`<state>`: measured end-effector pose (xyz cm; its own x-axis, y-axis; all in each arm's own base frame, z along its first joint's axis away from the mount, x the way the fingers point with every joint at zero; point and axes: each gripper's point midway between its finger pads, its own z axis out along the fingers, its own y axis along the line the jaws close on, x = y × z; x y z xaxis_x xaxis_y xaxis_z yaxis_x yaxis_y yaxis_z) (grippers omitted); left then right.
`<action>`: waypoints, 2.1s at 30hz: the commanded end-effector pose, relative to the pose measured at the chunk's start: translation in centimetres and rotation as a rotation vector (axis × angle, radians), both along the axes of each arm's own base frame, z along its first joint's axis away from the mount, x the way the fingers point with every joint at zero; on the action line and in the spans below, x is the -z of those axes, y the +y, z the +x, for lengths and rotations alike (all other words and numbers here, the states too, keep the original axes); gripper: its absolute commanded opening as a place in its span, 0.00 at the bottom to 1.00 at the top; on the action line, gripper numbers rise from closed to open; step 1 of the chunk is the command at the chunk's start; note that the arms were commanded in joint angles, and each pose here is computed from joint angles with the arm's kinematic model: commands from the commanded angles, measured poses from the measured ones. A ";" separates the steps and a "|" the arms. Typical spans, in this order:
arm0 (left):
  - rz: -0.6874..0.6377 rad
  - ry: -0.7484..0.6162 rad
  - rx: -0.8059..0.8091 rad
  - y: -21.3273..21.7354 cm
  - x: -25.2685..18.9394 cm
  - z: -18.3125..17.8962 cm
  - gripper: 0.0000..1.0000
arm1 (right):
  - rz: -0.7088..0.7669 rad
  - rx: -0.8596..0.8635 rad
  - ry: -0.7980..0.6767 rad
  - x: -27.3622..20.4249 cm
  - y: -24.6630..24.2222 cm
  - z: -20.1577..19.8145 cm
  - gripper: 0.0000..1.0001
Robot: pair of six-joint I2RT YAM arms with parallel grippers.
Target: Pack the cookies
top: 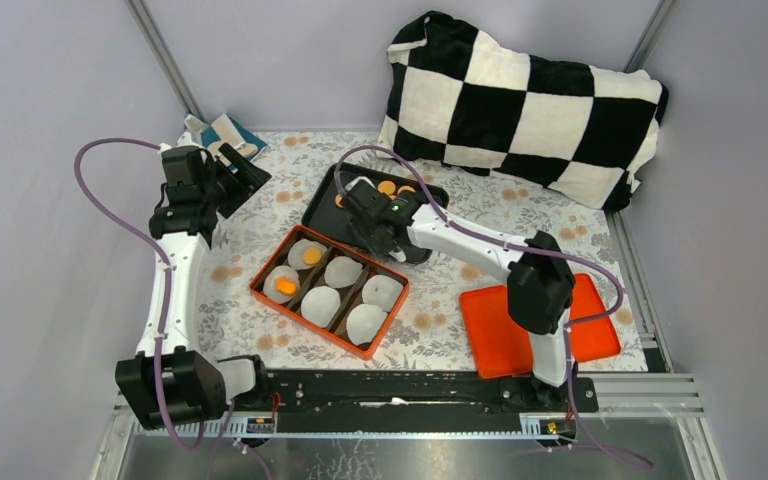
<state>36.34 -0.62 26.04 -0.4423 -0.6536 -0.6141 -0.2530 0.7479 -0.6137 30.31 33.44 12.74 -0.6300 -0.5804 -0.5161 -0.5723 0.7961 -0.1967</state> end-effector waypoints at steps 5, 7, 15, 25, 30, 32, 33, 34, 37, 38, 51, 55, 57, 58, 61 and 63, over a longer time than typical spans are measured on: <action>0.018 -0.037 -0.007 0.4 -0.6 0.3 0.80 | 0.037 0.019 -0.001 1.4 2.1 4.2 0.51; 0.017 -0.037 -0.006 0.4 -0.6 0.3 0.80 | 0.048 0.027 -0.001 1.6 2.6 5.0 0.51; 0.017 -0.026 -0.006 0.4 -0.3 0.1 0.80 | 0.094 0.019 0.029 1.5 4.0 6.3 0.40; -0.009 -0.034 0.012 -0.1 -0.6 0.1 0.80 | 0.214 0.039 -0.011 -5.9 2.0 4.4 0.03; -0.038 -0.034 0.027 -0.6 -0.5 0.2 0.79 | 0.305 0.002 0.000 -9.9 -0.7 0.1 0.02; -0.044 -0.035 0.030 -0.8 -0.5 0.2 0.79 | 0.342 -0.010 0.024 -10.6 -1.6 -1.7 0.02; -0.046 -0.037 0.031 -0.8 -0.5 0.1 0.79 | 0.358 -0.017 0.040 -10.7 -2.0 -2.7 0.02; -0.048 -0.036 0.032 -0.9 -0.5 0.1 0.79 | 0.376 -0.021 0.053 -10.8 -2.3 -3.6 0.02; -0.049 -0.042 0.034 -0.9 -0.6 0.0 0.79 | 0.397 -0.055 0.096 -10.7 -2.7 -6.4 0.02; -0.050 -0.043 0.035 -0.9 -0.7 -0.1 0.79 | 0.396 -0.071 0.104 -10.7 -2.7 -7.3 0.02; -0.046 -0.081 0.053 -1.4 -2.2 -1.0 0.80 | 0.347 -0.164 0.189 -7.9 -1.6 -13.1 0.04; -0.038 -0.086 0.055 -1.3 -2.4 -1.0 0.80 | 0.332 -0.164 0.174 -7.5 -1.4 -12.5 0.11; -0.035 -0.086 0.056 -1.3 -2.4 -0.9 0.80 | 0.329 -0.163 0.170 -7.5 -1.2 -12.3 0.24; -0.033 -0.091 0.060 -1.3 -2.6 -0.9 0.81 | 0.333 -0.166 0.171 -7.6 -1.0 -12.3 0.29; -0.027 -0.100 0.068 -1.4 -3.0 -0.8 0.81 | 0.333 -0.173 0.166 -7.6 -0.7 -12.1 0.37; -0.023 -0.105 0.069 -1.3 -3.2 -0.8 0.81 | 0.328 -0.176 0.162 -7.5 -0.5 -11.9 0.37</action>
